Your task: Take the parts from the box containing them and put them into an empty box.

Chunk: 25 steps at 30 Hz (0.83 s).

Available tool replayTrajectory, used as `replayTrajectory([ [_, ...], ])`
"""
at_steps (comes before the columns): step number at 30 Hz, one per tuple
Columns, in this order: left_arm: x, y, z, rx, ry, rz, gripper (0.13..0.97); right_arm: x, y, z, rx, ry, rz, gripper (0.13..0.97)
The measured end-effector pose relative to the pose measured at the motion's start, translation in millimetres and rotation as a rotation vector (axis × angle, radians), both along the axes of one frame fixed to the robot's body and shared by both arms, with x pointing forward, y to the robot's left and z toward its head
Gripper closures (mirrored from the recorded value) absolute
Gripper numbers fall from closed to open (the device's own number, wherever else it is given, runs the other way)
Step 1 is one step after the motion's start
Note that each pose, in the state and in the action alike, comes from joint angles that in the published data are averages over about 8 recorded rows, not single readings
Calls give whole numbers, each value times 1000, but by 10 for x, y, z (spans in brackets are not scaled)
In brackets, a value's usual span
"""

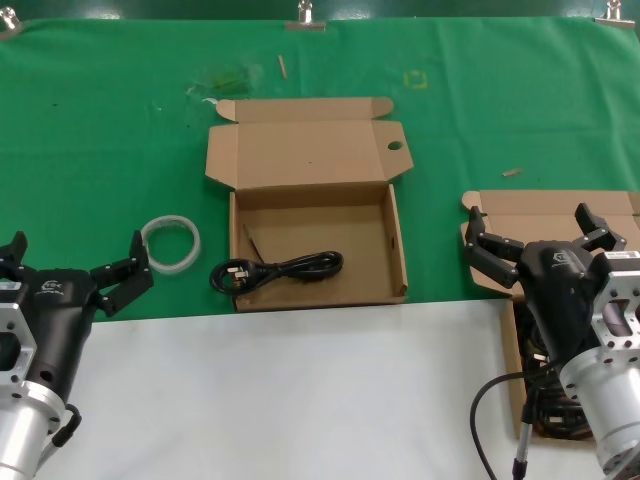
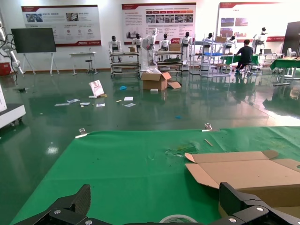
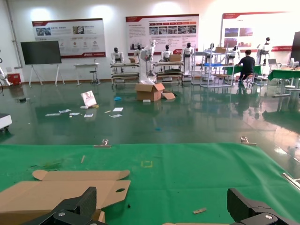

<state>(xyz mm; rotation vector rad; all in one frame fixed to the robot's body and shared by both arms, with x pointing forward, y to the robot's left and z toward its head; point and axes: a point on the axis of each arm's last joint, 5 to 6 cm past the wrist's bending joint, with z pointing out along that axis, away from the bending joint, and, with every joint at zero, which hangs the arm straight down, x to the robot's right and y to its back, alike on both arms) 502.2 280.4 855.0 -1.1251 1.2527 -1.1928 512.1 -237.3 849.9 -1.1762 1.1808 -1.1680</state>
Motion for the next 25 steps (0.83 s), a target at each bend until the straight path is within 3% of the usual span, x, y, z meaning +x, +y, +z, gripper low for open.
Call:
replayTrajectory([
  [25, 0, 0, 0, 0, 0, 0, 132, 0, 0, 0, 0, 0, 0, 130],
])
